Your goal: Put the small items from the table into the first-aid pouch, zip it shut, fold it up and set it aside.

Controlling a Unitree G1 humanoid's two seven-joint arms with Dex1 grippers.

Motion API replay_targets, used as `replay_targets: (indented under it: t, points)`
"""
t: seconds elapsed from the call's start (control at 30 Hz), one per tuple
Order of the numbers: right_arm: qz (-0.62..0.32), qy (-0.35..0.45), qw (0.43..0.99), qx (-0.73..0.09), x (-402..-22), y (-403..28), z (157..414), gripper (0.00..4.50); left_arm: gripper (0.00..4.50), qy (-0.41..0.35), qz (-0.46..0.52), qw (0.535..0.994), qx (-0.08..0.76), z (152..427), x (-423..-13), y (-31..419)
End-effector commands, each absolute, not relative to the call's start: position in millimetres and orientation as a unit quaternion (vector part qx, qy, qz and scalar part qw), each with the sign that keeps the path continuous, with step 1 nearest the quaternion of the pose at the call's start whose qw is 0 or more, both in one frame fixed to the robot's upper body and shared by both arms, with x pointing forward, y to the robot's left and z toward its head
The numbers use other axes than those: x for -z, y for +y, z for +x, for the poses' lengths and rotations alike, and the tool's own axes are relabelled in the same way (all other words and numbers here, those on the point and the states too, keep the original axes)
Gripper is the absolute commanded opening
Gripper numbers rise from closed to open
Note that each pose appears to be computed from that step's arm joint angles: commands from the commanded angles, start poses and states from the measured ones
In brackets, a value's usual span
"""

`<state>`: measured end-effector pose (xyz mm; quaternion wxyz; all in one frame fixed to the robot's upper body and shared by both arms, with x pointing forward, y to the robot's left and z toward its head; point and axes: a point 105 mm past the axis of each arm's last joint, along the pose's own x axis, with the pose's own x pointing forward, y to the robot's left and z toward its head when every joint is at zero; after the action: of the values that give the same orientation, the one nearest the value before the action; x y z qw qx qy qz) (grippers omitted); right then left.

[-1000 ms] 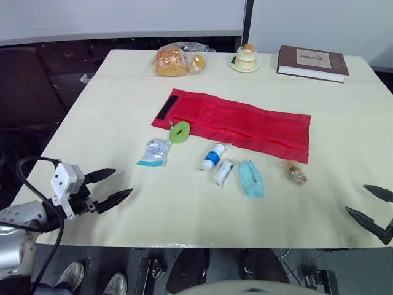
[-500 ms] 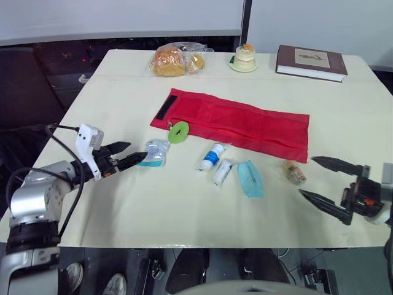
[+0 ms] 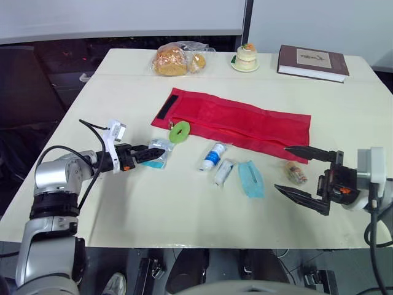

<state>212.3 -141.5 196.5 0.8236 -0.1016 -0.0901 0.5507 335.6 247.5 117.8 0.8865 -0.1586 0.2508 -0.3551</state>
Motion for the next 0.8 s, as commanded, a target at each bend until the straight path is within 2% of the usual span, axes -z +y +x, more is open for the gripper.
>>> replay_targets:
  t: [0.03,0.23,0.27,0.5,0.7,0.8]
  points:
    - [-0.12,-0.106,0.819,-0.551,-205,-139,208,4.5,3.62,0.237,-0.195,0.884,0.352,338,-129,249]
    - [-0.12,-0.107,0.818,-0.552,-206,-134,209,4.5,0.52,0.233,-0.222,0.88,0.35,335,-131,250]
    - [-0.12,-0.107,0.818,-0.552,-206,-133,209,4.5,0.15,0.231,-0.224,0.88,0.349,335,-132,250]
    - [-0.107,-0.089,0.837,-0.529,-200,-130,219,4.5,0.04,0.189,-0.259,0.866,0.383,329,-156,236]
    - [-0.018,-0.082,0.874,-0.478,-206,-120,236,4.5,0.0,0.148,-0.247,0.833,0.472,314,-190,188]
    - [0.014,-0.064,0.888,-0.455,-207,-114,244,4.5,0.0,0.118,-0.25,0.802,0.529,307,-212,154]
